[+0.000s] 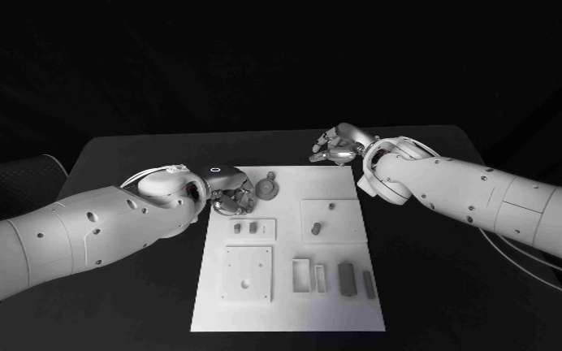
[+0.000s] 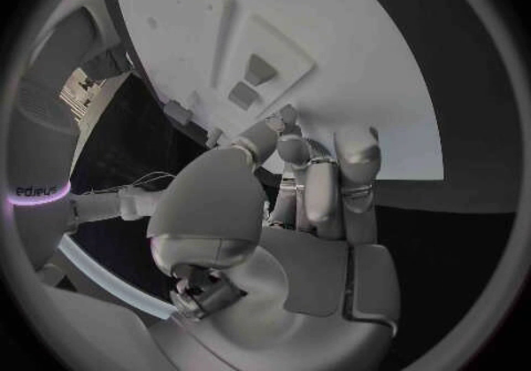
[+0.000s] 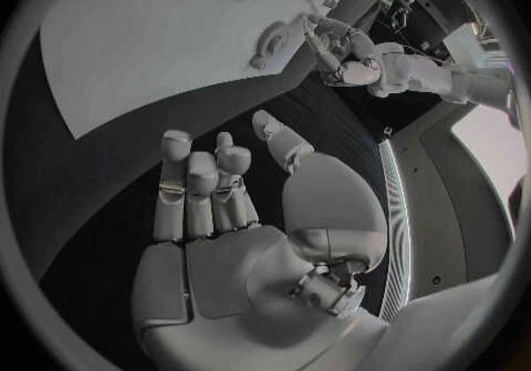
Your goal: Assemble the parts on the task board
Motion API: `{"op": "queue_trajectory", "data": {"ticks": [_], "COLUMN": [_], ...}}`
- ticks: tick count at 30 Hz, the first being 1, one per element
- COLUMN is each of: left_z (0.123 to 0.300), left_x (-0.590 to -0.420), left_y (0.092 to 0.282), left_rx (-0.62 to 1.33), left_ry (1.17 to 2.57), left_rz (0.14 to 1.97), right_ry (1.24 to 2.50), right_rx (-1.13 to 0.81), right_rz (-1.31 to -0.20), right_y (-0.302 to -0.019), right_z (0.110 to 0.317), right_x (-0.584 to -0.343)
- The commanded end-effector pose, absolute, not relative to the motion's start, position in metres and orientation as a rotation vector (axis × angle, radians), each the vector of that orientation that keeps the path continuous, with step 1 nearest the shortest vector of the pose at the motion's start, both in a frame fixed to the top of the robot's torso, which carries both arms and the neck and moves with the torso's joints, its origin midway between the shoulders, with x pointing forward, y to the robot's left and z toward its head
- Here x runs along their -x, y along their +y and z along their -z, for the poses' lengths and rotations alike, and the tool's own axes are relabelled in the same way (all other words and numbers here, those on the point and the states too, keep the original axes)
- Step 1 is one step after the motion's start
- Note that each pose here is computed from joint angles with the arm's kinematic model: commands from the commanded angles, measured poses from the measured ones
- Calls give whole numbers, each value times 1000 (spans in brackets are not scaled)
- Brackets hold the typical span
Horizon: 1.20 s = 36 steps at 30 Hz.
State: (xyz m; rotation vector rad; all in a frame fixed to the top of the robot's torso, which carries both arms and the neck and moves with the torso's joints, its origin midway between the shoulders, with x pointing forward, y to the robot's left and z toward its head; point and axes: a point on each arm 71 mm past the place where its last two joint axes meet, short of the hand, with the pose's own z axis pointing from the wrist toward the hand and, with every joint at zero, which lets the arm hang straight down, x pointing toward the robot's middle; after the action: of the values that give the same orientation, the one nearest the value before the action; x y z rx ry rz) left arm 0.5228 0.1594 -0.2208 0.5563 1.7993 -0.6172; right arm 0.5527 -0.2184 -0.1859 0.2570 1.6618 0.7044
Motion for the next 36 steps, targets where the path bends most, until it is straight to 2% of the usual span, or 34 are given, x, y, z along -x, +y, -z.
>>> {"op": "queue_trajectory", "data": {"ticks": [1, 36], "left_z": [222, 222], "left_x": [-521, -525], "left_y": [156, 160], "left_rx": [-575, -550], "left_ry": [1806, 1802], "left_rz": [627, 617], "right_ry": [1667, 1666], "right_rx": [-248, -249], "right_rz": [-713, -710], "right_y": [-217, -219], "right_z": [186, 186], "right_x": [-552, -552]}}
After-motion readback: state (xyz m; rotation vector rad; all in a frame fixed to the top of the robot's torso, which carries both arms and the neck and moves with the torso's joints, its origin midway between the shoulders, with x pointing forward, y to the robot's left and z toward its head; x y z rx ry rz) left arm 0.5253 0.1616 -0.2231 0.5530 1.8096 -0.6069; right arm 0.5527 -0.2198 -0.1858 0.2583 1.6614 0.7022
